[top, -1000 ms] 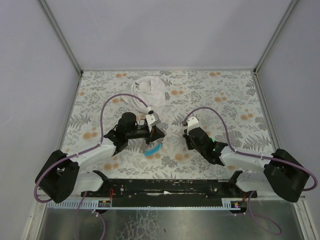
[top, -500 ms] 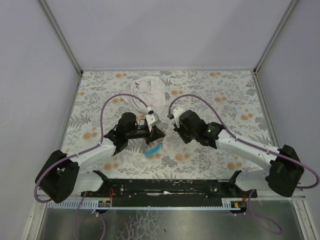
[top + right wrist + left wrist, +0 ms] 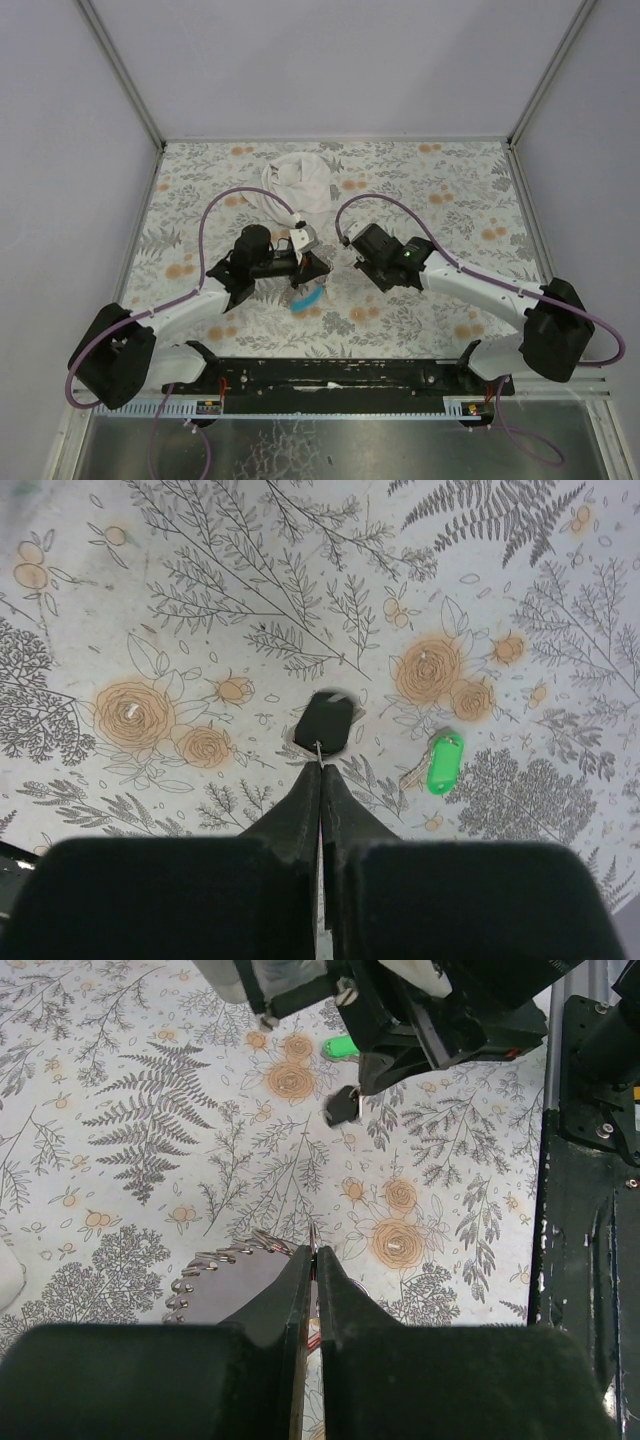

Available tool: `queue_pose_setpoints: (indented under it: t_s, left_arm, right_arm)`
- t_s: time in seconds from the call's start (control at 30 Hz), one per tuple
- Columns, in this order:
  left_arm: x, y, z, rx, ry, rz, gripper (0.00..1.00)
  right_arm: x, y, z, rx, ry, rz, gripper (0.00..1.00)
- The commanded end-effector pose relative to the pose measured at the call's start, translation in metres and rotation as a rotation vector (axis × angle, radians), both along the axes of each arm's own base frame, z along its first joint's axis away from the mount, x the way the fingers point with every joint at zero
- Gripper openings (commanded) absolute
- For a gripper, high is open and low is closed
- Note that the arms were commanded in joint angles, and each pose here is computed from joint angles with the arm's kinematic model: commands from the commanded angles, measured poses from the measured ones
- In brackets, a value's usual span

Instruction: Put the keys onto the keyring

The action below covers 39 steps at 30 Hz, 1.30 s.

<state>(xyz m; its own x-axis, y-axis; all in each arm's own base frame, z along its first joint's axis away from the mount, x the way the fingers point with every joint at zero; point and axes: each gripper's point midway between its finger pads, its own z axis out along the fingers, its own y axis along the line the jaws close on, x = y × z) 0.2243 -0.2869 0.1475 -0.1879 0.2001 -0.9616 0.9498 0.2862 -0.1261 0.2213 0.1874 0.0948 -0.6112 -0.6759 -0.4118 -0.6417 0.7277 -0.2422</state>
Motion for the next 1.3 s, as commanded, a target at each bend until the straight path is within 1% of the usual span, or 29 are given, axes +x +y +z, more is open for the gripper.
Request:
queue_pose_setpoints:
  t_s: [0.0,0.07,0.2,0.37,0.5,0.7,0.9,1.07,1.27]
  left_arm:
    - [-0.005,-0.005,0.02,-0.058,-0.072,-0.039,0.0]
    - [-0.007,-0.005,0.02,-0.062,-0.076,-0.05,0.0]
    - [-0.012,-0.006,0.022,-0.08,-0.086,-0.083,0.0]
    - [-0.018,-0.007,0.024,-0.089,-0.09,-0.116,0.0]
    - [-0.024,-0.009,0.024,-0.095,-0.086,-0.158,0.0]
    - [-0.029,-0.013,0.021,-0.09,-0.072,-0.2,0.0]
    - [-0.033,-0.015,0.02,-0.086,-0.069,-0.222,0.0]
    - [-0.036,-0.017,0.02,-0.086,-0.06,-0.247,0.0]
    - [-0.034,-0.018,0.017,-0.079,-0.055,-0.235,0.0]
  right_arm:
    - [0.007,0.026,0.02,0.161,-0.1,0.132,0.0]
    - [0.008,0.036,0.027,0.229,-0.149,0.186,0.0]
    - [0.004,0.049,0.039,0.312,-0.201,0.3,0.0]
    - [0.006,0.053,0.048,0.338,-0.263,0.364,0.0]
    - [0.0,0.063,0.057,0.372,-0.284,0.474,0.0]
    - [-0.017,0.078,0.068,0.476,-0.33,0.633,0.0]
    - [-0.03,0.085,0.064,0.489,-0.298,0.742,0.0]
    - [-0.033,0.091,0.064,0.502,-0.288,0.779,0.0]
    - [-0.036,0.099,0.067,0.535,-0.273,0.816,0.0]
